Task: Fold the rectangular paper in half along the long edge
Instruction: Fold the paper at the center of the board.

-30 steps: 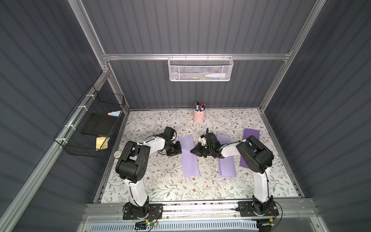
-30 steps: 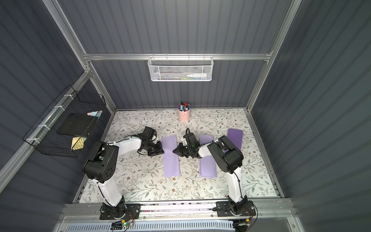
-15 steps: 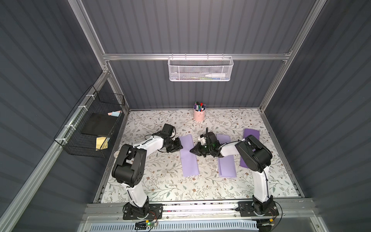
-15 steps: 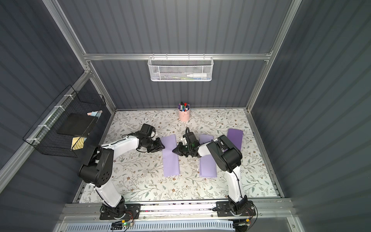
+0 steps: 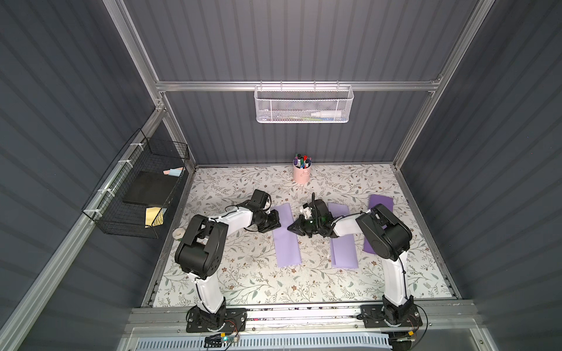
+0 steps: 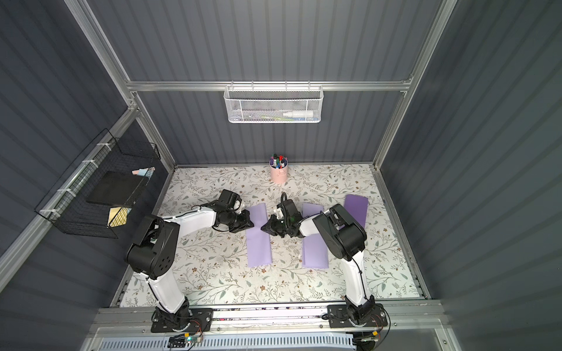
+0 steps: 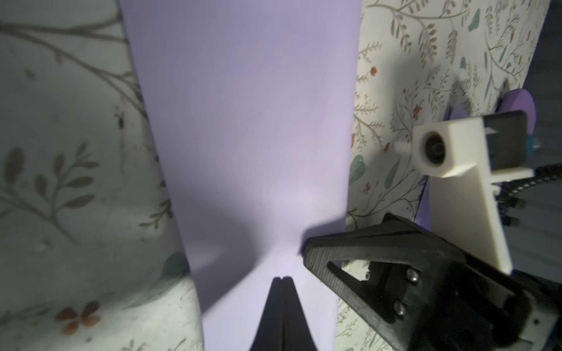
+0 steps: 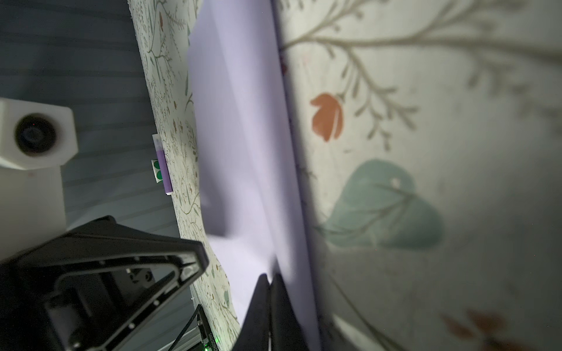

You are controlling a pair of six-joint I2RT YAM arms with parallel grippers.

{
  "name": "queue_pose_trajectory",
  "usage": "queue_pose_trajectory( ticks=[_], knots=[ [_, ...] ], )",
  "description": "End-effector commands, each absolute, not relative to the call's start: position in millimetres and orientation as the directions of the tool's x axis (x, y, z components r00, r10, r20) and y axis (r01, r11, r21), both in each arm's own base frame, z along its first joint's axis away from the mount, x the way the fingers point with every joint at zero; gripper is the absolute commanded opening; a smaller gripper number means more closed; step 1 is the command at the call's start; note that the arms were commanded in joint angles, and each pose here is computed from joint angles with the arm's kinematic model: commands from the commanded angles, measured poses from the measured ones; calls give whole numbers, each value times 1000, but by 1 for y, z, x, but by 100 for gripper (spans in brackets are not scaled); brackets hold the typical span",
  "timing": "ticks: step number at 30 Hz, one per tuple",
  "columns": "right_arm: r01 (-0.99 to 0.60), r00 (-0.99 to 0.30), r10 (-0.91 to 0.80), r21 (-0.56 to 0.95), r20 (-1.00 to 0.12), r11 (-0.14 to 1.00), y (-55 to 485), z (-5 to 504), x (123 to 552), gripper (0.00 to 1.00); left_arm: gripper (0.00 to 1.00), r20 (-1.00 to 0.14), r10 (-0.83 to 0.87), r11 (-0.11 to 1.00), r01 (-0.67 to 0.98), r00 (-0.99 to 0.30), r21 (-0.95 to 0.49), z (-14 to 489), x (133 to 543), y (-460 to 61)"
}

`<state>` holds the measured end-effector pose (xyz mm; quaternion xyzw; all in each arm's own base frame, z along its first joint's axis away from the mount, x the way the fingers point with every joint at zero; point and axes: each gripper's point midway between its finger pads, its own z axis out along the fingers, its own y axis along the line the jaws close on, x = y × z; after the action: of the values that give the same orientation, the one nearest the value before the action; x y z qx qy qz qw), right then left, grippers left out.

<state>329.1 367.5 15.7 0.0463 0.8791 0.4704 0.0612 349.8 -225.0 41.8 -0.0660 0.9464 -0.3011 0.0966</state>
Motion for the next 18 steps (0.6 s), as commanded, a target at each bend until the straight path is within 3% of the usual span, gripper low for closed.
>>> queue_pose_trajectory(
  ticks=[1,18],
  knots=[
    [110,-987,157,781,15,615,357,-16,320,6,0,-95,-177,822,-94,-980,-561,24,336,-221],
    [178,-978,199,735,59,655,333,-23,322,5,0,-11,-194,896,-173,-981,-409,-24,302,-188]
  ],
)
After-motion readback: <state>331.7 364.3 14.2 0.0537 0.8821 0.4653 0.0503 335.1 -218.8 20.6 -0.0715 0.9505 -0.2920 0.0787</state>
